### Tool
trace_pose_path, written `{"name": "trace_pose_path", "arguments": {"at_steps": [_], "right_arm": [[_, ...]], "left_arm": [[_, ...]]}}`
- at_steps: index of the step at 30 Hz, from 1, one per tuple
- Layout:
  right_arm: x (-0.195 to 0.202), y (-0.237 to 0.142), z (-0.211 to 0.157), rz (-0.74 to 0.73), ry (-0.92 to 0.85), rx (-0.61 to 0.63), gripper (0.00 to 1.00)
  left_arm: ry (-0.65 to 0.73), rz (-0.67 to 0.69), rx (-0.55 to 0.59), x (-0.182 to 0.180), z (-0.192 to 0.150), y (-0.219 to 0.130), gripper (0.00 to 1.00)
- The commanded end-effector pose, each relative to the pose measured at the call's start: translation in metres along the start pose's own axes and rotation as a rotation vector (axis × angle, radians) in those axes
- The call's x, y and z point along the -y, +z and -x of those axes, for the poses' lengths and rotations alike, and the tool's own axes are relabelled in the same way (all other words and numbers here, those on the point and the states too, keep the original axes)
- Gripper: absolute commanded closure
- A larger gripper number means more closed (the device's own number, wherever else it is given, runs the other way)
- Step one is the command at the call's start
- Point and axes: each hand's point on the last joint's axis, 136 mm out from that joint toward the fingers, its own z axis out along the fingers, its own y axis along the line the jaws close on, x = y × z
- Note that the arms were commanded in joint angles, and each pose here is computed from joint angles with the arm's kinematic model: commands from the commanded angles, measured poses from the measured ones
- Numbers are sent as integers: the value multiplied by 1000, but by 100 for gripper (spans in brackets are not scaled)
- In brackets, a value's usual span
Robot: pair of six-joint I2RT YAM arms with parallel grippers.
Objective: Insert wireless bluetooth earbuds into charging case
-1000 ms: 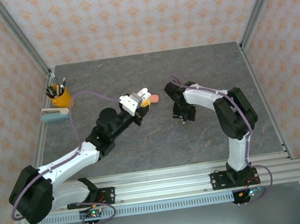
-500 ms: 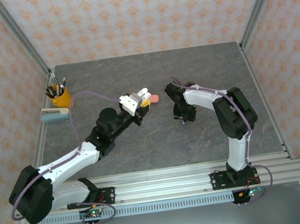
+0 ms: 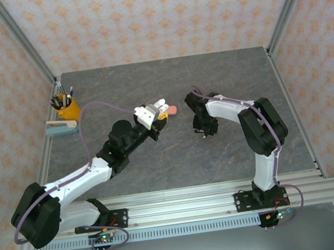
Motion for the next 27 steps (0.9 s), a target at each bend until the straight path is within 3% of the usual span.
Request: {"name": "trace_pose_path", "arguments": {"at_steps": [1, 16, 27], "right_arm": [[30, 11, 3, -100, 16, 17, 68], [21, -5, 8, -4, -42, 84, 75], [9, -56, 31, 191, -126, 360, 75]], "left_arm": [[13, 11, 90, -5, 31, 2, 100], [3, 10, 91, -5, 33, 1, 100], [-16, 24, 92, -7, 33, -5, 100]]}}
